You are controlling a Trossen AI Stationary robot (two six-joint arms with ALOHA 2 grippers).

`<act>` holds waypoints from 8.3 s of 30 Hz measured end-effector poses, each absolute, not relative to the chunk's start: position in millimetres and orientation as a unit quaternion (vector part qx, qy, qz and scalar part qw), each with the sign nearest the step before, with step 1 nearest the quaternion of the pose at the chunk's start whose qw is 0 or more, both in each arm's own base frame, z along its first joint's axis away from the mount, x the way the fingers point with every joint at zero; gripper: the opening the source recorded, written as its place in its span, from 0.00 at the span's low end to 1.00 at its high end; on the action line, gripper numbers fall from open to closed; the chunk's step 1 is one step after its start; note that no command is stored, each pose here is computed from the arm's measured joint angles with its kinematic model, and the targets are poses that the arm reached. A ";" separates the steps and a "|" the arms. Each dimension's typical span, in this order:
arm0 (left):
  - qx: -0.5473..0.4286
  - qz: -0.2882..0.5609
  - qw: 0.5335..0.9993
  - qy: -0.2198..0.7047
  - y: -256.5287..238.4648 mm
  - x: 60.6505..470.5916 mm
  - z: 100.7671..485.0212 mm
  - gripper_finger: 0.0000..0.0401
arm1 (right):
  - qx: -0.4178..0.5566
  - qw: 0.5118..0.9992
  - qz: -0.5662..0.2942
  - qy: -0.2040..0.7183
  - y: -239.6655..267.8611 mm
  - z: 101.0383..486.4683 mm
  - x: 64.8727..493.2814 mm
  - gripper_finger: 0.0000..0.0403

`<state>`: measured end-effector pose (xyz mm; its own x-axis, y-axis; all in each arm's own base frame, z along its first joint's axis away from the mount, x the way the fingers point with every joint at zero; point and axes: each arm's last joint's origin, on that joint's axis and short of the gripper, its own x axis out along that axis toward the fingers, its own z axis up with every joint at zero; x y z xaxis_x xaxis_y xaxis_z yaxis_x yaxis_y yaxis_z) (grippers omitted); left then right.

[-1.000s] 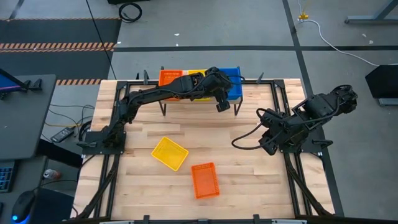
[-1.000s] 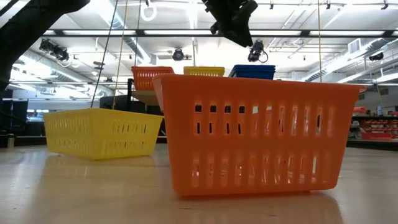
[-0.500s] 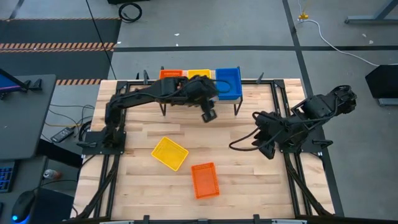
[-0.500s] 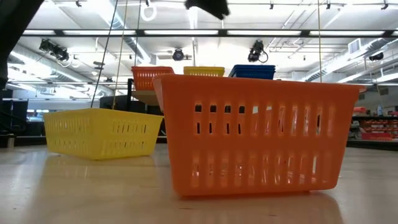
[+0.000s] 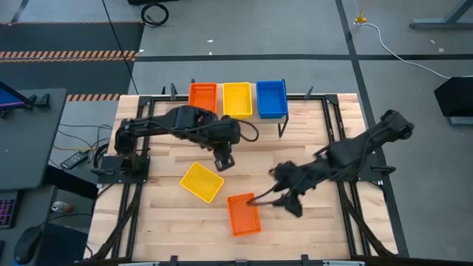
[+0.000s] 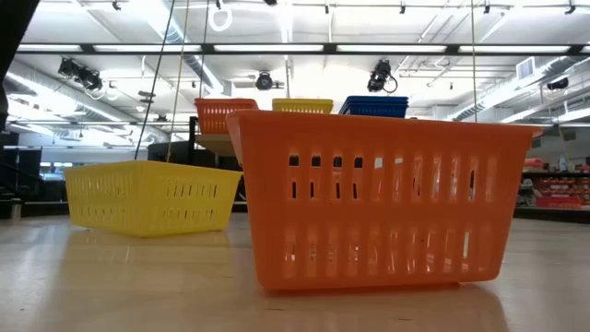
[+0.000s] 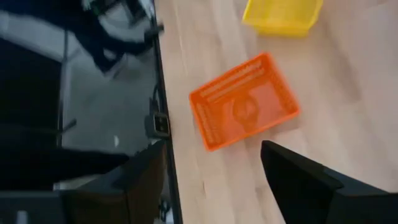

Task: Stack baskets on shelf by color
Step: Stack the orange bin on top of the stacked orange bins on the shelf, then stack the yellow bin on top of the stacked yellow bins on the shelf

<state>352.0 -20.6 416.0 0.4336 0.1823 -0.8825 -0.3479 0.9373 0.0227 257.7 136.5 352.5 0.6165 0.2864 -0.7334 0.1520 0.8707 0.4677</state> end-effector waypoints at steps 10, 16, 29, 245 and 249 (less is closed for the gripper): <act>-0.130 0.117 0.849 0.498 -50.1 324.5 436.2 0.30 | 0.242 0.842 0.097 0.472 173.6 305.7 301.3 0.70; -0.150 0.102 0.850 0.495 -67.4 310.2 444.3 0.27 | 0.218 0.852 0.118 0.461 188.5 286.4 318.2 0.69; -0.221 0.110 0.835 0.491 -103.2 299.1 445.4 0.19 | 0.094 0.848 0.165 0.495 208.4 228.5 340.2 0.69; -0.383 0.110 0.906 0.144 -220.7 324.6 462.7 0.10 | -0.275 0.921 -0.082 0.263 -88.0 340.4 436.9 0.16; -0.384 0.110 0.906 0.143 -220.8 324.6 462.9 0.10 | -0.275 0.924 -0.078 0.253 -87.6 342.0 437.6 0.22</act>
<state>324.6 -220.8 462.9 0.9348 0.0884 -0.3439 -0.3086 0.6815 -0.6636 437.6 -87.6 342.0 0.8599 -0.2824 -0.4252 0.0043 0.8370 -0.5472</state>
